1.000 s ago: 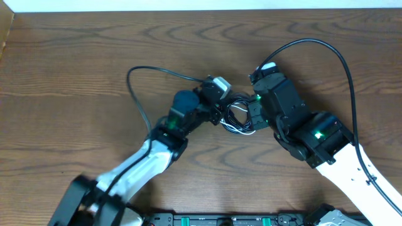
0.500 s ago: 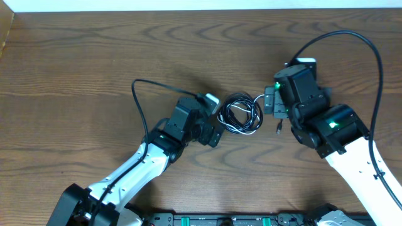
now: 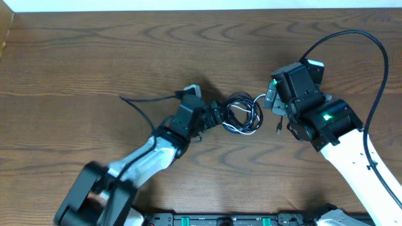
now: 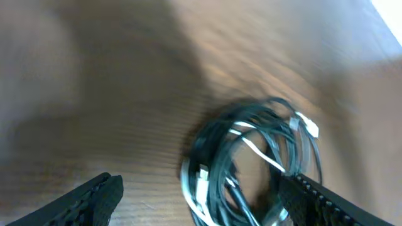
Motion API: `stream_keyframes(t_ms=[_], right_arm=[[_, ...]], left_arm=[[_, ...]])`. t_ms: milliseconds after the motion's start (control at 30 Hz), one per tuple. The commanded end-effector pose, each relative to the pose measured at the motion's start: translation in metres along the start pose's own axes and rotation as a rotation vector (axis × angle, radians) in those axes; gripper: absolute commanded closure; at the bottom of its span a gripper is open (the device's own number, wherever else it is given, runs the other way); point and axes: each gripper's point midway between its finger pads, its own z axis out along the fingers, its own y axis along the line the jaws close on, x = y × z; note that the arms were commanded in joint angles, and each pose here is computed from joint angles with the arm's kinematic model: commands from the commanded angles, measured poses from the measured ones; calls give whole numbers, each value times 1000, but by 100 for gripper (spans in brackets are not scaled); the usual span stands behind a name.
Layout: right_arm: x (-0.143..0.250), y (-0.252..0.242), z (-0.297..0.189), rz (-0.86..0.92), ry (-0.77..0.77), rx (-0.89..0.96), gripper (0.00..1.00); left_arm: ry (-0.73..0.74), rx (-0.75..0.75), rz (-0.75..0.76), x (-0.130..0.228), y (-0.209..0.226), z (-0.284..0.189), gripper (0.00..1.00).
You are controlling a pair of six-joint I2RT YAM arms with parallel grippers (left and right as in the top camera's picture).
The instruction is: Untangle cables
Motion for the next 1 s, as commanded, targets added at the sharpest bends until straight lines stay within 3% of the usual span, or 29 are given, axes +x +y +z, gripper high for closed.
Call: stream_keyframes(t_ms=[0, 400, 567, 700, 833, 900, 967], right_arm=[[-11, -14, -1, 106, -59, 72, 1], [-24, -45, 5, 174, -109, 182, 1], [-23, -61, 10, 209, -88, 215, 1], [-20, -67, 10, 245, -79, 234, 1], [-20, -67, 10, 245, -77, 234, 1], [-20, -67, 10, 245, -76, 235, 1], [-20, -67, 10, 244, -75, 237, 1]], left_arm=[[-27, -52, -240, 4, 16, 20, 15], [61, -10, -5, 44, -25, 51, 21], [81, -78, 28, 50, -13, 50, 21], [84, -152, 109, 54, 8, 54, 46], [35, -256, 167, 50, 36, 63, 44], [19, -287, 172, 51, 46, 69, 30], [18, -286, 173, 54, 51, 77, 25]])
